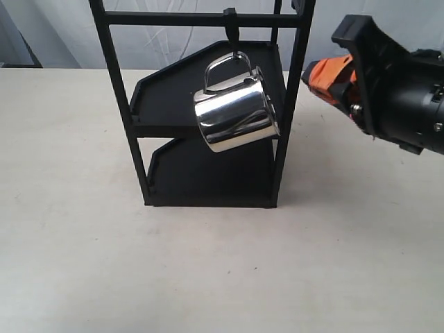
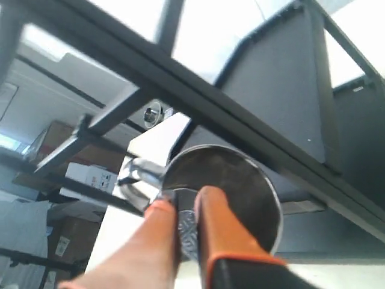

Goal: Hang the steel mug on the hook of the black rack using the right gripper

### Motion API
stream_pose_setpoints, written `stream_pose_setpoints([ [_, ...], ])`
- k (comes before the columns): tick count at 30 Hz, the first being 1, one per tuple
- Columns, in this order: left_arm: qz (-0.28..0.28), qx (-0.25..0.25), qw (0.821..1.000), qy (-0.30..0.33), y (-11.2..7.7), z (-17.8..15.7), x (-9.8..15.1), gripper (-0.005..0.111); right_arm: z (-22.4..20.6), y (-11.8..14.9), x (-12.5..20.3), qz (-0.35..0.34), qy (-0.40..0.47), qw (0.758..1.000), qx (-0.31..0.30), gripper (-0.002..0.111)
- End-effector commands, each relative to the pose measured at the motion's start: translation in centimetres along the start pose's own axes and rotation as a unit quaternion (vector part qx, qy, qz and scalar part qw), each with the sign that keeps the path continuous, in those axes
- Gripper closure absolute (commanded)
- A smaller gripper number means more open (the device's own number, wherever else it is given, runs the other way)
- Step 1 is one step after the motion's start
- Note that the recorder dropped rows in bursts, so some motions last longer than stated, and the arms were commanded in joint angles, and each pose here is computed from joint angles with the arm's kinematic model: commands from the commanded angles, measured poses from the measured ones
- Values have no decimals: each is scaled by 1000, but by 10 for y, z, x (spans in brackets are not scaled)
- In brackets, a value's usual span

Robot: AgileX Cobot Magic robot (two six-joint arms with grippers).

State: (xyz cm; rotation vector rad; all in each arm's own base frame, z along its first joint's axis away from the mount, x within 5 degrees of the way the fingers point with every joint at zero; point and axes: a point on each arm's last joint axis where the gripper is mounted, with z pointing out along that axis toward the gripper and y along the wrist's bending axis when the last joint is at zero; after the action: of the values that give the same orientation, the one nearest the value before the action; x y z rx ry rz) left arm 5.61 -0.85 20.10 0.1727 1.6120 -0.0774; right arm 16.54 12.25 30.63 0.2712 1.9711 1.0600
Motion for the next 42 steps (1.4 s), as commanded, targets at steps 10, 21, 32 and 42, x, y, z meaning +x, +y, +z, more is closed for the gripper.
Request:
stream_pose_setpoints([
  [10, -1, 2, 1000, -5, 0, 0, -1, 105, -32, 16, 1, -68, 17, 995, -70, 108],
  [21, -1, 2, 1000, -5, 0, 0, -1, 105, -55, -15, 12, -338, -28, 941, -26, 108],
  [32, -1, 2, 1000, -5, 0, 0, -1, 105, -102, -100, 47, -259, -144, 951, 87, 108],
  [42, -1, 2, 1000, -5, 0, 0, -1, 105, -120, -128, 69, -284, -225, 920, 150, 108],
])
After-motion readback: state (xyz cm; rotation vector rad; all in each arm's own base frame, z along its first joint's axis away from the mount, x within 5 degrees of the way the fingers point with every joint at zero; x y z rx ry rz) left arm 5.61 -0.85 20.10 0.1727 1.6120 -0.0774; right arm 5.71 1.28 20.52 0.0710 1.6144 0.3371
